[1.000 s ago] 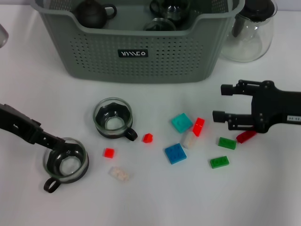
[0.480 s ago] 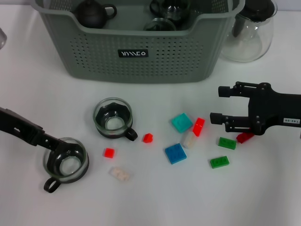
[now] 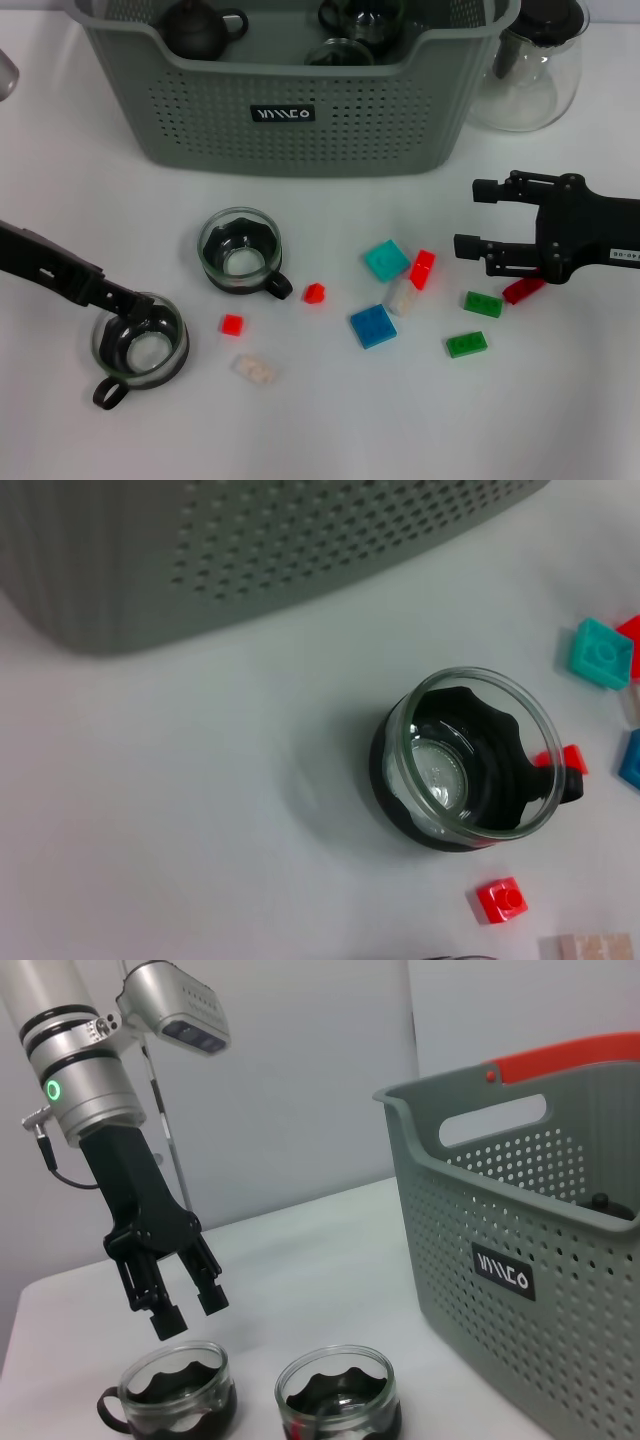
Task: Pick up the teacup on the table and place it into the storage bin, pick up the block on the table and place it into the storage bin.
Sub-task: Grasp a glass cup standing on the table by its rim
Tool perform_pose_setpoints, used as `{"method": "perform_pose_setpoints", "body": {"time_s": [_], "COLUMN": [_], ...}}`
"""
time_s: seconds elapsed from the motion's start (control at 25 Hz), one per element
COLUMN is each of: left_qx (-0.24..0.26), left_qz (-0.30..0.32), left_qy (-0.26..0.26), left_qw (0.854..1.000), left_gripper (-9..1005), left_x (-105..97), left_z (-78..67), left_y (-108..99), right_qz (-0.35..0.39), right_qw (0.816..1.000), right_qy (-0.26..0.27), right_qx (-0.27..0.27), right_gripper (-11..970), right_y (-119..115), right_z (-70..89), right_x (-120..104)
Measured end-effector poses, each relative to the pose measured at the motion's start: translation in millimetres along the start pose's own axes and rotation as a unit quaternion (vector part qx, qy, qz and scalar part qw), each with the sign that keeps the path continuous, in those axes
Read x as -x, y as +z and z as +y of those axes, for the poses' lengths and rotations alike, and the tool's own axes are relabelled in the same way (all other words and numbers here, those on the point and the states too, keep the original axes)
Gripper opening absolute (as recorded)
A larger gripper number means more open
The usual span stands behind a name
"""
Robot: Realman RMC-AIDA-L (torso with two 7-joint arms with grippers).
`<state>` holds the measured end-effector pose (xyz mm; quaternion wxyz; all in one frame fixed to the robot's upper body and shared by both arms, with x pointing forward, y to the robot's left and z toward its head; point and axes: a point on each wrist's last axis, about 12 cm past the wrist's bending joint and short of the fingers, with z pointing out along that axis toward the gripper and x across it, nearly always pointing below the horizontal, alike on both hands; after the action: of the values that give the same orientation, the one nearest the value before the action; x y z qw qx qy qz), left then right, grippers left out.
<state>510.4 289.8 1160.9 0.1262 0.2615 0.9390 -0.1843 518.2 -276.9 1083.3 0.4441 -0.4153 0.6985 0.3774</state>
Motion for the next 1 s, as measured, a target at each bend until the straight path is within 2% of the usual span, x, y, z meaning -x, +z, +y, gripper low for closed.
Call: {"method": "perform_pose_setpoints", "body": {"time_s": [0.36,0.64,1.0], "left_qx": [0.015,0.011,0.028], "left_qz": [-0.017,-0.015,0.003], "left_qy": [-0.038,-0.008,-0.006], "left_qw": [0.999,1.0,1.0], "left_gripper": [854,854,833], "left_x": [-9,-11,-14], "left_z": [12.4,11.3,16.9], "left_y": [-7,-5,0], "right_qz": [-0.001,-0.009,-0.01], "right_qw": [1.0,0.999,0.999], "right_qy": [0.009,0.031,0.045], "right_qx": [0.012,0.024,0.025], "right_gripper": [797,796,796], "right_y": [5,10,9], "right_z": [2.4,3.9,4.6], "right_x": [-2,-2,-3]}}
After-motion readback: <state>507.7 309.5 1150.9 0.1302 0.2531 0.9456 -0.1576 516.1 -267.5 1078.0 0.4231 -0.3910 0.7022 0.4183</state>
